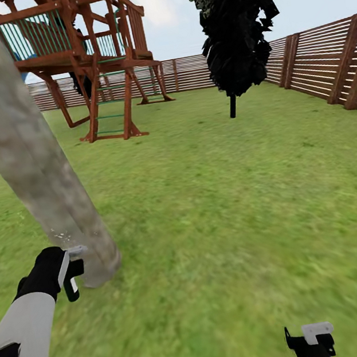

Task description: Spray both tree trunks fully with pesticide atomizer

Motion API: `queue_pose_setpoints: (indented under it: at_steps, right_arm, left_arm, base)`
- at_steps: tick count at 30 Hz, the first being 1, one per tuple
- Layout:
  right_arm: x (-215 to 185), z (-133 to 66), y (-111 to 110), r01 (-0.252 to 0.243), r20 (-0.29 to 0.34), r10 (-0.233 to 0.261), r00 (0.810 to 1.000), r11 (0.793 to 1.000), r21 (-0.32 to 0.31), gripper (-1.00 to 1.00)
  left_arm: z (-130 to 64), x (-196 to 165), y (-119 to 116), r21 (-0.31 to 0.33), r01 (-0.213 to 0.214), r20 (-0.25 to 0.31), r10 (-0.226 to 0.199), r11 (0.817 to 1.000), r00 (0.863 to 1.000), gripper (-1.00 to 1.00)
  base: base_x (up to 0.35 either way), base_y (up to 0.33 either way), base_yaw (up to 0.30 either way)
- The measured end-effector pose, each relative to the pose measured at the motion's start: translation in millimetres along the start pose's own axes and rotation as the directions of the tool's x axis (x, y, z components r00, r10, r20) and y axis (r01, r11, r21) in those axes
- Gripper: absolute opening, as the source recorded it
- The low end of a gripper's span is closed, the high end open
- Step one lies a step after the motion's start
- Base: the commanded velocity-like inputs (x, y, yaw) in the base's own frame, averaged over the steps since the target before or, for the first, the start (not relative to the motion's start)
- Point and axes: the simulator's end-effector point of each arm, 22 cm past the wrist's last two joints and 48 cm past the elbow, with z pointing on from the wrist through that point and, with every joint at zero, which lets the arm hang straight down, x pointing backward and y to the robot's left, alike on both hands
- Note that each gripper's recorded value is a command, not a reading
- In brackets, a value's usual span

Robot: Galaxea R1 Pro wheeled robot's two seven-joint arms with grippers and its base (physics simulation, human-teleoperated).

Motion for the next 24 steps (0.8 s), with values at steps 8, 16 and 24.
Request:
queue_pose_setpoints:
  at_steps: [8, 16, 24]
  right_arm:
    - [0.0, -0.1, 0.2, 0.0, 0.0, 0.0, 1.0, 1.0, 0.0, 1.0]
    - [0.3, -0.3, -0.9, 0.002, -0.001, -0.002, 1.0, 1.0, 0.0, 1.0]
    - [0.6, -0.1, -0.6, 0.002, -0.001, -0.002, 1.0, 1.0, -0.001, 1.0]
  left_arm:
    - [11.5, 35.4, 7.8, -0.015, -0.016, -0.076, 0.015, 1.0, 0.997, -1.0]
    - [3.6, 44.0, -19.5, -0.012, -0.12, -0.129, 0.118, 0.993, 0.985, -1.0]
    - [2.5, 40.7, -20.5, -0.009, -0.115, -0.123, 0.113, 0.993, 0.986, -1.0]
  base:
    - [-0.023, -0.026, 0.23]
    - [0.115, -0.089, 0.037]
    - [0.061, -0.26, 0.0]
